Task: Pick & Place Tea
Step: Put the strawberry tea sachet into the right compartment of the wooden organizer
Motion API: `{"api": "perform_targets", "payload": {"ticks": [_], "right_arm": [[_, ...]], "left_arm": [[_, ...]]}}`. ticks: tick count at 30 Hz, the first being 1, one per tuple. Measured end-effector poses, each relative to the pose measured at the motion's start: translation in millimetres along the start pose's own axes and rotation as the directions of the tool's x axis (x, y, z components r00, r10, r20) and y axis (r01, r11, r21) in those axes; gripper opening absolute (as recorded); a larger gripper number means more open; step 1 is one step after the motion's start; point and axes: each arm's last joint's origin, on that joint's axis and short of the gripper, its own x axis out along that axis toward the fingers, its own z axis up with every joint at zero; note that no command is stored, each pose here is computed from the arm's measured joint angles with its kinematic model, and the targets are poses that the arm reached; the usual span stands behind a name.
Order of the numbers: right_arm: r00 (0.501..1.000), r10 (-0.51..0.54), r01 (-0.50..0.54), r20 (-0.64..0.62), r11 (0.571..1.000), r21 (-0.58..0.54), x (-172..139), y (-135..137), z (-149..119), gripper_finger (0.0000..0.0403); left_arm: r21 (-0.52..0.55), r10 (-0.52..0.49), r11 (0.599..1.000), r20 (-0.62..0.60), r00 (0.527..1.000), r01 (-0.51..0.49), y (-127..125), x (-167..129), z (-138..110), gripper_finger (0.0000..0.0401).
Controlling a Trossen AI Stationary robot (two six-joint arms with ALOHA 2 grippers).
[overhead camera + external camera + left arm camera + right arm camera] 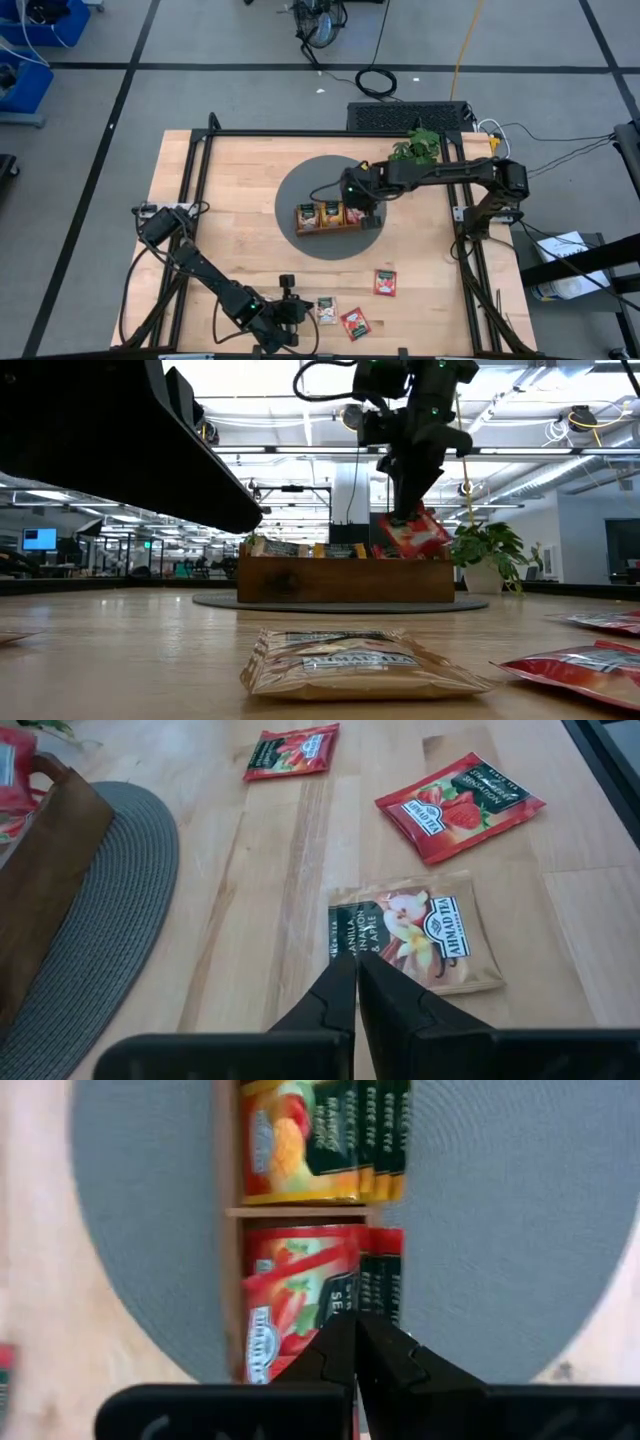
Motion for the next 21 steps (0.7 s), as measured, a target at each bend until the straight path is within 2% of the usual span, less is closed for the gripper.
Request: {"api": "perform_targets", "payload": {"ticks": [4,11,21], "right_arm": [[0.997,0.033,-0.036,0.073,0.999,0.039,-1,-1,6,0.0],[0.995,0.052,-0.059,0.08,0.995,0.083,-1,0,5,0.0],[0.994,0.048,-0.066,0.098,0.98,0.187,31,5,-10,0.0]], "left_arm": [[0.001,0.001,1.0,-0.002,1.0,-0.001,0,0,0,0.0024],[-0.017,0.005,1.0,-0.011,1.0,-0.005,1,0,-1,0.0024],[-0.025,-0.013,1.0,-0.017,1.0,0.013,-1,-1,-2,0.0024]]}}
